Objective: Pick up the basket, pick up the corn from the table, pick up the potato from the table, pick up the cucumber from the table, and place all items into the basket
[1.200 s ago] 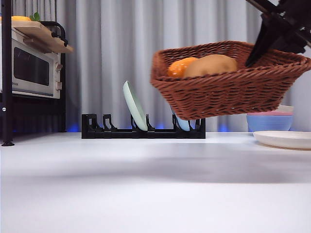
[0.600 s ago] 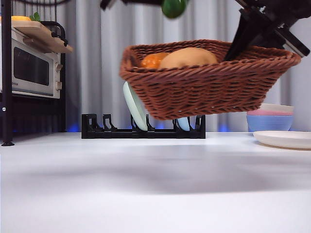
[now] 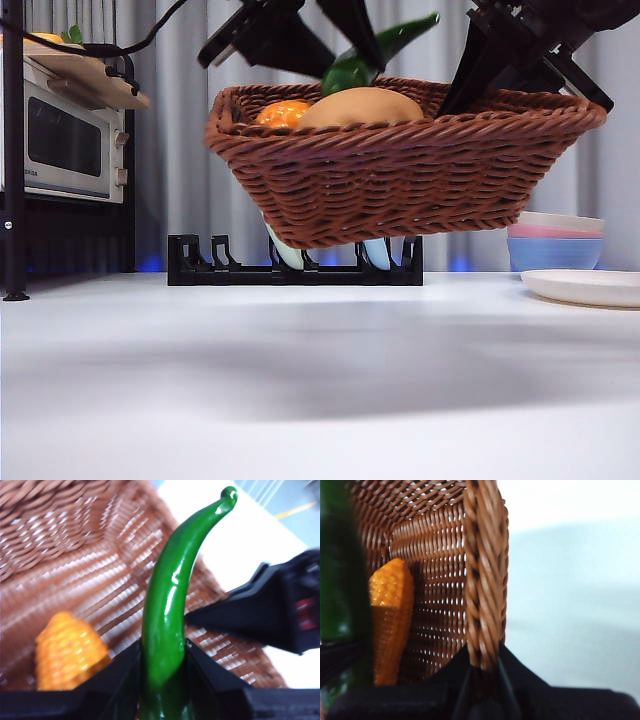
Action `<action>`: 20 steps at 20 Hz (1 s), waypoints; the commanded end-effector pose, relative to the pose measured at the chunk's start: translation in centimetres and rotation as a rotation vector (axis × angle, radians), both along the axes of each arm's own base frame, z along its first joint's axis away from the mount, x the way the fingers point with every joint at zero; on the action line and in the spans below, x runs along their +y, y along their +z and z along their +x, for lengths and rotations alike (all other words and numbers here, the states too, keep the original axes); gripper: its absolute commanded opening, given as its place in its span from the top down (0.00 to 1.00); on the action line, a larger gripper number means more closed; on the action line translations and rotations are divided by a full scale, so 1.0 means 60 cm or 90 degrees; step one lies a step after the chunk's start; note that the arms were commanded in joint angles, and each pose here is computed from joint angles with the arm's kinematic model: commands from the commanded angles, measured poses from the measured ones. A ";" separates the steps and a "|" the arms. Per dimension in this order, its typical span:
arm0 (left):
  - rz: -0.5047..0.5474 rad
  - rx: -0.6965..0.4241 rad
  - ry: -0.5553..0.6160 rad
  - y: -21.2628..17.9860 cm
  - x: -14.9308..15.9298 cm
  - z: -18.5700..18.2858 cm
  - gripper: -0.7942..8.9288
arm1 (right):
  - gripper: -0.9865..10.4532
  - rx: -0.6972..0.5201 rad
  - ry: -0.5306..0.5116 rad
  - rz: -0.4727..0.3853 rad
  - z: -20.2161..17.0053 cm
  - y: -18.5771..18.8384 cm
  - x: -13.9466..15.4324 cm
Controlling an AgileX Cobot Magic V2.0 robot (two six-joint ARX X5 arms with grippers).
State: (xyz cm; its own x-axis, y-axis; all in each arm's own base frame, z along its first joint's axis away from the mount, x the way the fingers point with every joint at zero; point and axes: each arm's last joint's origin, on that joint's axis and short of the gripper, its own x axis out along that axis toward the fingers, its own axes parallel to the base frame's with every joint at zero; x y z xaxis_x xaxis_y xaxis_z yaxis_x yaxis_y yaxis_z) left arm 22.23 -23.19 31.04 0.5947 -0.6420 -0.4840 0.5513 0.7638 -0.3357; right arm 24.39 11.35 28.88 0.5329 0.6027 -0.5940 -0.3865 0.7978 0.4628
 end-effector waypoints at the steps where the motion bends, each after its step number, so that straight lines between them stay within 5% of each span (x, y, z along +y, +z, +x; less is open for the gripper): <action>1: 0.027 0.004 0.004 -0.008 0.001 0.001 0.47 | 0.93 -0.005 0.004 0.020 -0.001 0.009 0.008; 8: 0.007 -0.005 -0.009 0.014 0.011 -0.011 0.42 | 0.93 -0.002 0.011 0.021 -0.004 0.008 0.014; 13: -0.077 -0.089 -0.013 0.099 0.066 -0.065 0.43 | 0.93 -0.018 -0.024 0.003 0.010 0.002 0.012; 20: -0.144 -0.178 -0.013 0.172 0.148 -0.143 0.43 | 0.93 0.065 -0.065 -0.001 0.076 -0.082 0.030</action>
State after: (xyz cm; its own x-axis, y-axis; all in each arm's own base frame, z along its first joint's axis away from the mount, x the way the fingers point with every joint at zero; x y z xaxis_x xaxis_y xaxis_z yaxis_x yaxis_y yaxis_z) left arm 13.57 -14.20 41.37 0.6726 -0.7258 -0.1446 0.6513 0.6733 -0.3498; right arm 28.66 13.03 23.57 0.5143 0.5335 -0.6715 -0.2670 0.8436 0.4658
